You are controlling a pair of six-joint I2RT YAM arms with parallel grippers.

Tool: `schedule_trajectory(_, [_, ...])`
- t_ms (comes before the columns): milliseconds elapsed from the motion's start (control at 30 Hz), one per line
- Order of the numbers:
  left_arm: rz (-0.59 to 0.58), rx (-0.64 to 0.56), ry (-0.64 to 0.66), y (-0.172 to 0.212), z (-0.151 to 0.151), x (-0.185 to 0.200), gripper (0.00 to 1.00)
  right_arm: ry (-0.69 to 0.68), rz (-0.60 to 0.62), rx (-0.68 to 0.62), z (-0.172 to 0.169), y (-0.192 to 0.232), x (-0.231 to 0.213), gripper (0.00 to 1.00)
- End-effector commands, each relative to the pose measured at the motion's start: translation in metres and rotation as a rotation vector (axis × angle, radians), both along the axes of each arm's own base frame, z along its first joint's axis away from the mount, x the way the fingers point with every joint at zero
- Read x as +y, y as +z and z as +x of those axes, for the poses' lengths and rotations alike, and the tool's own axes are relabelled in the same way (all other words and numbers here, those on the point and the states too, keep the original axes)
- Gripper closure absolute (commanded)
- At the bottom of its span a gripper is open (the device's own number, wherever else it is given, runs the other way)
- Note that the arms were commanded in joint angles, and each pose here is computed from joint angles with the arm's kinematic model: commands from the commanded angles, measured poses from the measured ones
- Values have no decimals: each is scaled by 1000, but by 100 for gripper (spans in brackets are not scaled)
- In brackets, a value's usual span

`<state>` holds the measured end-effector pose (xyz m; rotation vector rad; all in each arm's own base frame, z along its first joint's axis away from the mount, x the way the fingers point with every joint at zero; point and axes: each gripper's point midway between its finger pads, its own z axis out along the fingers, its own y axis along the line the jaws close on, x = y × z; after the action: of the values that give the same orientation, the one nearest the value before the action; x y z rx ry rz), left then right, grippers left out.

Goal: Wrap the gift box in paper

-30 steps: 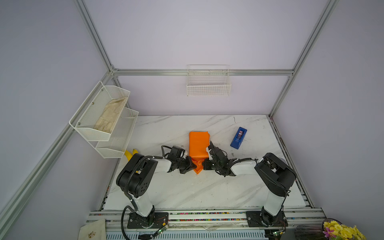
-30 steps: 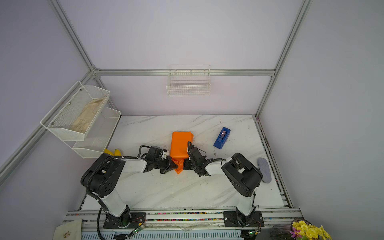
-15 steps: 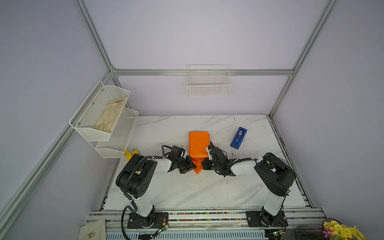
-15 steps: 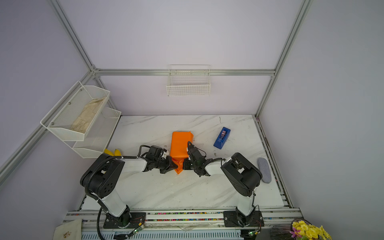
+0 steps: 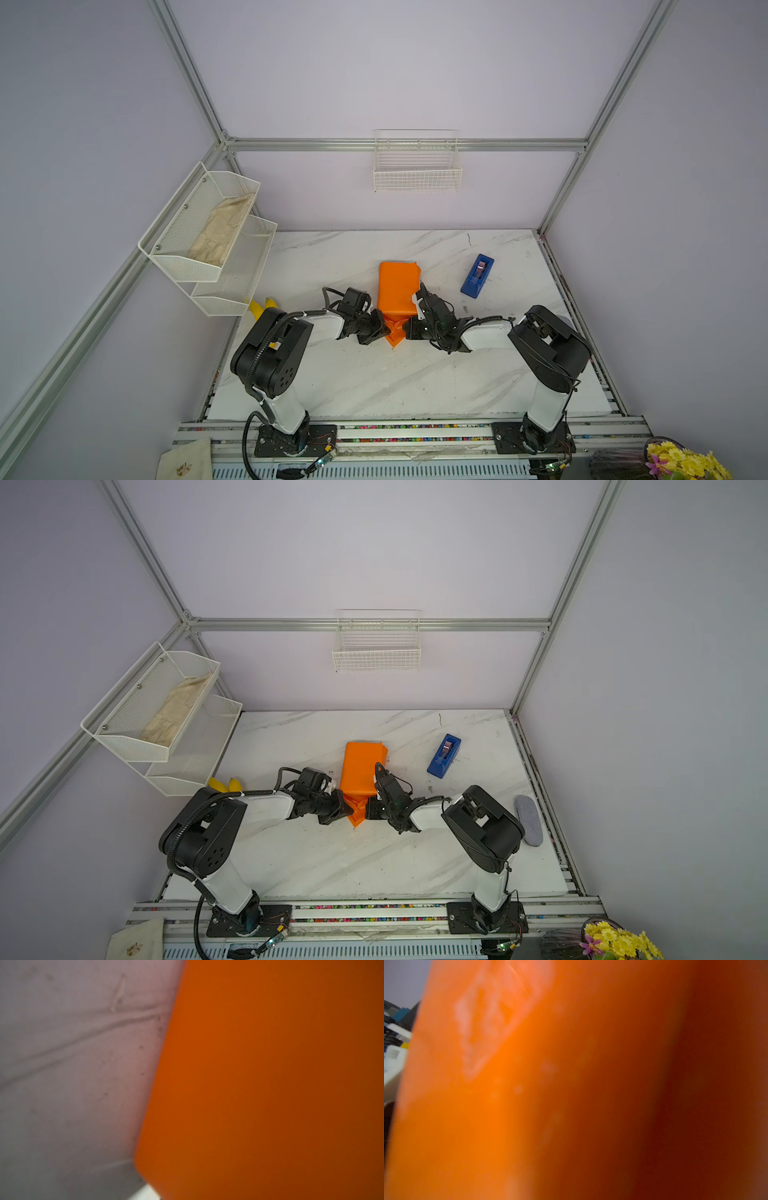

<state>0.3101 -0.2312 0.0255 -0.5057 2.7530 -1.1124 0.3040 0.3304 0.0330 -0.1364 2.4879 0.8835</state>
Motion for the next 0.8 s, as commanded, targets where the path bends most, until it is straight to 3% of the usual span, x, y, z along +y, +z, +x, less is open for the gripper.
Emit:
schedule_trajectory(0, [-58,-123,17,38,35,-15,94,-10,-7,5,0,-8,-3,100])
schedule_trajectory(767, [-16,-24,61,0,26,-9,94,33,36,-13,3,1,10,100])
